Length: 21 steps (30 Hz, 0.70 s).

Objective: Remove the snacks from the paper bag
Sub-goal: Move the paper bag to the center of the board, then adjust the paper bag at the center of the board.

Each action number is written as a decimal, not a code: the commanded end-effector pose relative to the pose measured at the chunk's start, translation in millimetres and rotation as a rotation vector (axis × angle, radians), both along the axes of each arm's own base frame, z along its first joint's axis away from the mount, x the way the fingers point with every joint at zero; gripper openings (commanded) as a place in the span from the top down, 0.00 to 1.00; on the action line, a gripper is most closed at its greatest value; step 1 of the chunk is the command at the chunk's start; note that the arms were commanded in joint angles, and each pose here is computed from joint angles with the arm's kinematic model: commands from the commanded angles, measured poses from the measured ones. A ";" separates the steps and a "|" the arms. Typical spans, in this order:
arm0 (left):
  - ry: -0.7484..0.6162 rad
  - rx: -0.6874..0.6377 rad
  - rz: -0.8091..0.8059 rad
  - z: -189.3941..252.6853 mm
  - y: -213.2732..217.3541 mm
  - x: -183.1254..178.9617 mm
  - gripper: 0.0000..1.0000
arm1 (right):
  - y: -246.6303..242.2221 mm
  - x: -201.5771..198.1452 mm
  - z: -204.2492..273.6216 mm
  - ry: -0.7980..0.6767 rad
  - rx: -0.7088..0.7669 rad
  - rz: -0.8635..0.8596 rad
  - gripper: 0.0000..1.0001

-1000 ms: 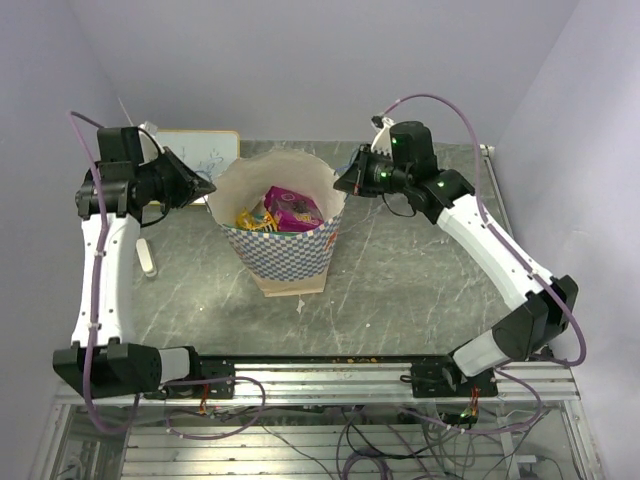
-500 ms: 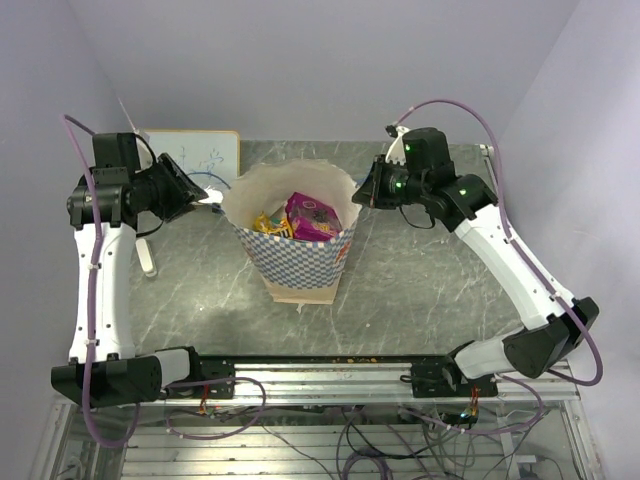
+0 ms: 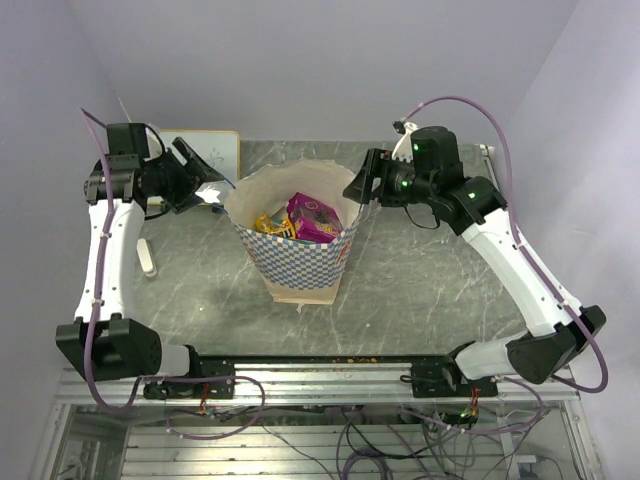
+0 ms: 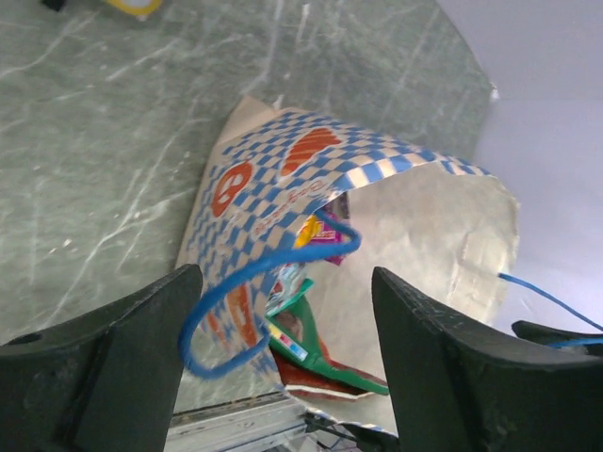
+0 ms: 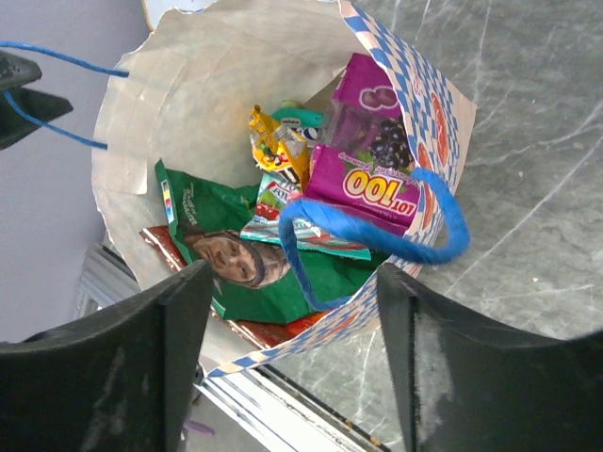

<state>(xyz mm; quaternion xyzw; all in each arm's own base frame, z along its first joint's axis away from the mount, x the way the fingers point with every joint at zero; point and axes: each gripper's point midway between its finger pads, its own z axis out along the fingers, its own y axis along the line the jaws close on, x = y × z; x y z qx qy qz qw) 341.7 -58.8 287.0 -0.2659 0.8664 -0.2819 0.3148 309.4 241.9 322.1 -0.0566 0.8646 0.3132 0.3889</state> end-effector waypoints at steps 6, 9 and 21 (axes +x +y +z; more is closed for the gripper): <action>-0.136 -0.126 -0.065 14.9 -17.0 37.1 0.49 | -4.1 -0.1 14.4 -0.018 0.031 -0.036 0.24; -0.128 -0.111 -0.074 15.1 -15.9 39.3 0.66 | 0.3 5.4 8.7 0.028 0.067 -0.077 0.27; -0.248 -0.063 -0.084 74.5 -11.0 44.5 0.93 | 26.7 29.6 15.8 -0.002 0.135 -0.031 0.72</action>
